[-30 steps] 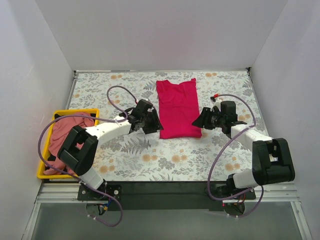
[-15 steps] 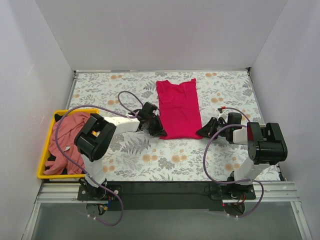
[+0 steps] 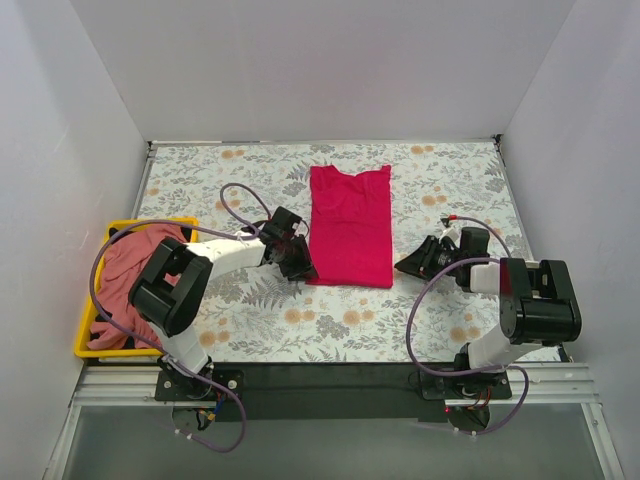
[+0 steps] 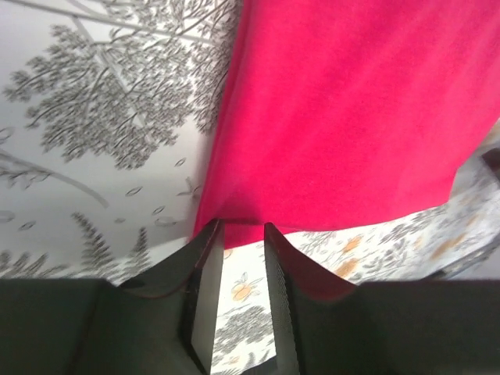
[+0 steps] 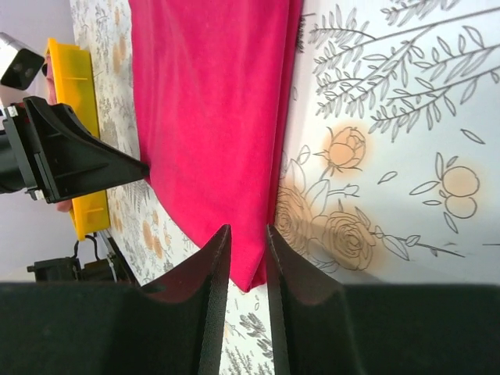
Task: Fold and stack the t-shirts
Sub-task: Fold the tshirt
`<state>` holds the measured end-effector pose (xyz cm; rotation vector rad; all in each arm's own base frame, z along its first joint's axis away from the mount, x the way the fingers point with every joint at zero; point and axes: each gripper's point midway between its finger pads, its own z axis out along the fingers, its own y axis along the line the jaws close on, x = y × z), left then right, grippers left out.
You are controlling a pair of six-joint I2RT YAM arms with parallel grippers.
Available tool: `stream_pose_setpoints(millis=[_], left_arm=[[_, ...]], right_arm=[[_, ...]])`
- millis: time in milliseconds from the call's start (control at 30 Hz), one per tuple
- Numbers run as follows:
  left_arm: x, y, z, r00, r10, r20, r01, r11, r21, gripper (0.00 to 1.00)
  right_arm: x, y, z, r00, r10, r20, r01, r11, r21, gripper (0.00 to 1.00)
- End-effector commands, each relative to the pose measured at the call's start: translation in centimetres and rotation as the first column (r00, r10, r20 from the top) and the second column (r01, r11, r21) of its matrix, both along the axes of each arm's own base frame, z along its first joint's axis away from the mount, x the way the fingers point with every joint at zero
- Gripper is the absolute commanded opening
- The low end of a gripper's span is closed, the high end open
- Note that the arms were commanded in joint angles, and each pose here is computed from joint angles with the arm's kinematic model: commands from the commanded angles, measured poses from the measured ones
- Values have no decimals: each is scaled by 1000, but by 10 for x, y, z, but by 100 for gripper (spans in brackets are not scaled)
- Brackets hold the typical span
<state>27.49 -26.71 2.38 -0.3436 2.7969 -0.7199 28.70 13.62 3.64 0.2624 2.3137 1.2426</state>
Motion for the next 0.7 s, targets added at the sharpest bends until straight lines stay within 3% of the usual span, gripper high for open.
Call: stream_pose_setpoints(millis=[0, 167, 367, 533, 667], left_arm=[[-7, 22, 8, 1000, -6, 17, 5, 997, 81, 31], [22, 7, 55, 989, 3, 151, -5, 1000, 14, 41], [92, 3, 96, 947, 58, 316, -43, 998, -51, 40], [143, -7, 86, 941, 44, 336, -14, 996, -92, 37], [165, -11, 42, 962, 39, 270, -17, 997, -82, 35]], right_arm=[[11, 1, 23, 998, 14, 66, -14, 1000, -3, 31], [40, 8, 57, 987, 32, 160, -33, 999, 3, 34], [91, 34, 80, 967, 80, 241, -78, 997, -19, 35], [124, 46, 69, 970, 89, 226, -90, 996, -6, 35], [141, 46, 30, 981, 97, 168, -96, 995, -19, 35]])
